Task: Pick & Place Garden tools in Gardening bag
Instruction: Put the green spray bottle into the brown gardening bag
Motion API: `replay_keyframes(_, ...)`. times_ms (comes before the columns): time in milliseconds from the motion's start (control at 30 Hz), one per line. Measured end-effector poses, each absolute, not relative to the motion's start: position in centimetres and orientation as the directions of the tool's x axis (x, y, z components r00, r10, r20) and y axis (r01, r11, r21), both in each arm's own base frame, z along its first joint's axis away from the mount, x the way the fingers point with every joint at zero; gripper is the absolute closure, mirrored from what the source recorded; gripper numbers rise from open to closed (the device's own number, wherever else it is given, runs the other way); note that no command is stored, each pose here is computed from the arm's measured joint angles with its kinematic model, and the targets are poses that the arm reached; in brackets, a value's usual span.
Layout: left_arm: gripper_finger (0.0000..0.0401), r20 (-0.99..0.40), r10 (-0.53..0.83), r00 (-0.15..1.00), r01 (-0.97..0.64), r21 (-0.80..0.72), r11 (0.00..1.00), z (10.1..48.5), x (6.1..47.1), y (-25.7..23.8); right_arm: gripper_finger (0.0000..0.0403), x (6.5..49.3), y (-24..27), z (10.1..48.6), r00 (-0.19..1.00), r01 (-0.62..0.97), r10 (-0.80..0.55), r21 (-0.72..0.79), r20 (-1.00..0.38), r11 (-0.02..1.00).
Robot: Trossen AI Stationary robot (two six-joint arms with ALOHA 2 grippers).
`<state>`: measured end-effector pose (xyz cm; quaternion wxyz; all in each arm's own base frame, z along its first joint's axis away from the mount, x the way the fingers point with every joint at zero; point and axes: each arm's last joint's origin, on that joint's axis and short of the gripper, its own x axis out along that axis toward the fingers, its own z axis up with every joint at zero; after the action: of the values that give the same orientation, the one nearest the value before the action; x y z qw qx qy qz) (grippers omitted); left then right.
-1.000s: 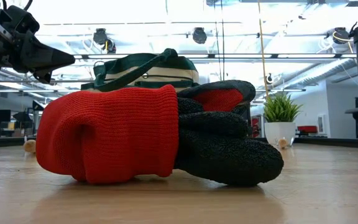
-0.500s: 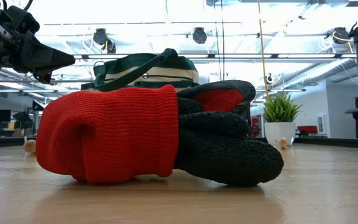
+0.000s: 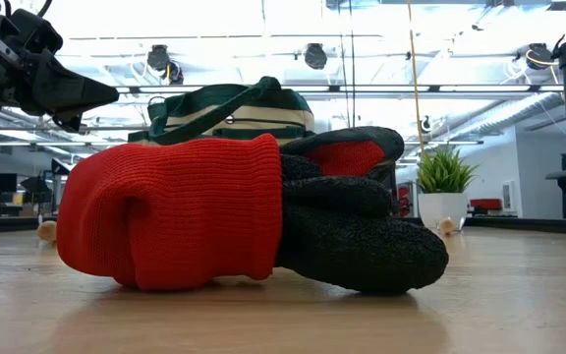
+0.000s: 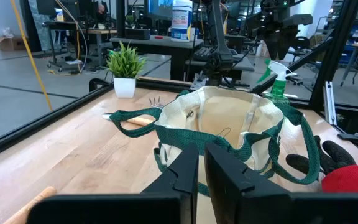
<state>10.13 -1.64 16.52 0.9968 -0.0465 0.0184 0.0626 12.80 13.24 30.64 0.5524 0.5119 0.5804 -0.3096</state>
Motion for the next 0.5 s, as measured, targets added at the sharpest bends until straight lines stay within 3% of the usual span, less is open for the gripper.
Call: replay_keyframes(500, 0.0370, -0.043, 0.124, 0.991, -0.128, -0.090, 0.988, 16.52, 10.13, -1.64, 0.0248, 12.57, 13.11, 30.54, 0.095, 0.958, 0.245, 0.156, -0.965, 0.242)
